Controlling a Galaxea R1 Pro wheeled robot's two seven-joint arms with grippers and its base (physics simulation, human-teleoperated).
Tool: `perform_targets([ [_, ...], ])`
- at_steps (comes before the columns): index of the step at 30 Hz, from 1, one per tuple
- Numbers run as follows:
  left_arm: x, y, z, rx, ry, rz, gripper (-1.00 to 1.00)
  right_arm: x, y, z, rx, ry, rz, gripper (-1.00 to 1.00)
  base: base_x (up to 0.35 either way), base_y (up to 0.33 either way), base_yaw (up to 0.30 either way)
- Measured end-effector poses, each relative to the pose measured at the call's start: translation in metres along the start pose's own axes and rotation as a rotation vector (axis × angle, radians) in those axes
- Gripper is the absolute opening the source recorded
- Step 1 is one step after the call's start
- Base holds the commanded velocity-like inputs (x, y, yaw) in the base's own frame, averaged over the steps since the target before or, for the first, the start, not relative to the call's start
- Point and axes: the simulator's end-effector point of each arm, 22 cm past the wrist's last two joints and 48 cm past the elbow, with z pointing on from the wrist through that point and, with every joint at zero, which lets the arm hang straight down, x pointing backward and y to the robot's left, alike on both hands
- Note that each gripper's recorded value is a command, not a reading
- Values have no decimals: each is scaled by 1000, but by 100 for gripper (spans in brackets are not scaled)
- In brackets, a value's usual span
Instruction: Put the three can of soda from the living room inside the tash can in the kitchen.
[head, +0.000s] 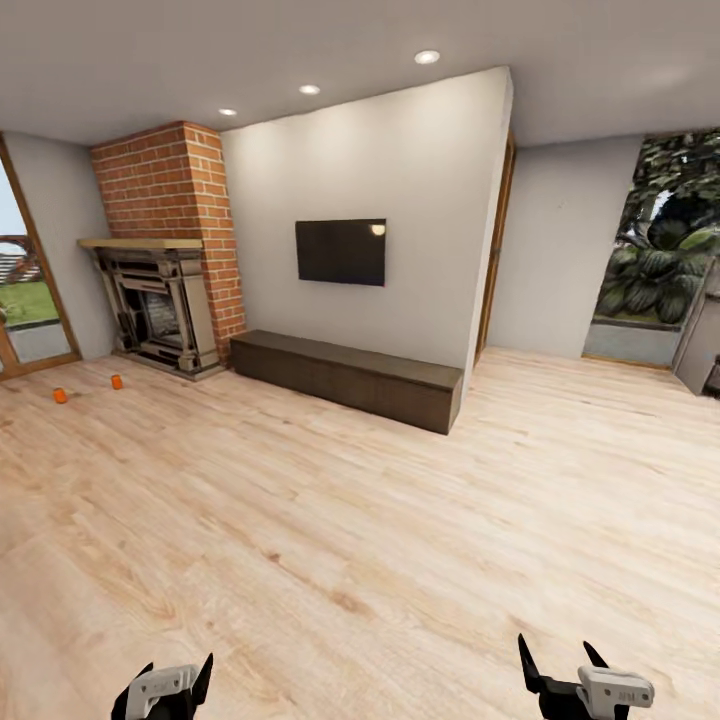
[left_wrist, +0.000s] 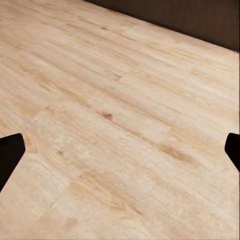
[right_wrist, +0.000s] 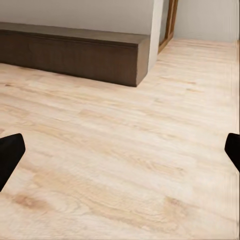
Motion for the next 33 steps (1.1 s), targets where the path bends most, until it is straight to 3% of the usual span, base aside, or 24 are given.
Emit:
perform_targets([
  [33,1,0,0,0,2,0,100,0,1,0,-1,1,-1,100,185,-237,-252],
])
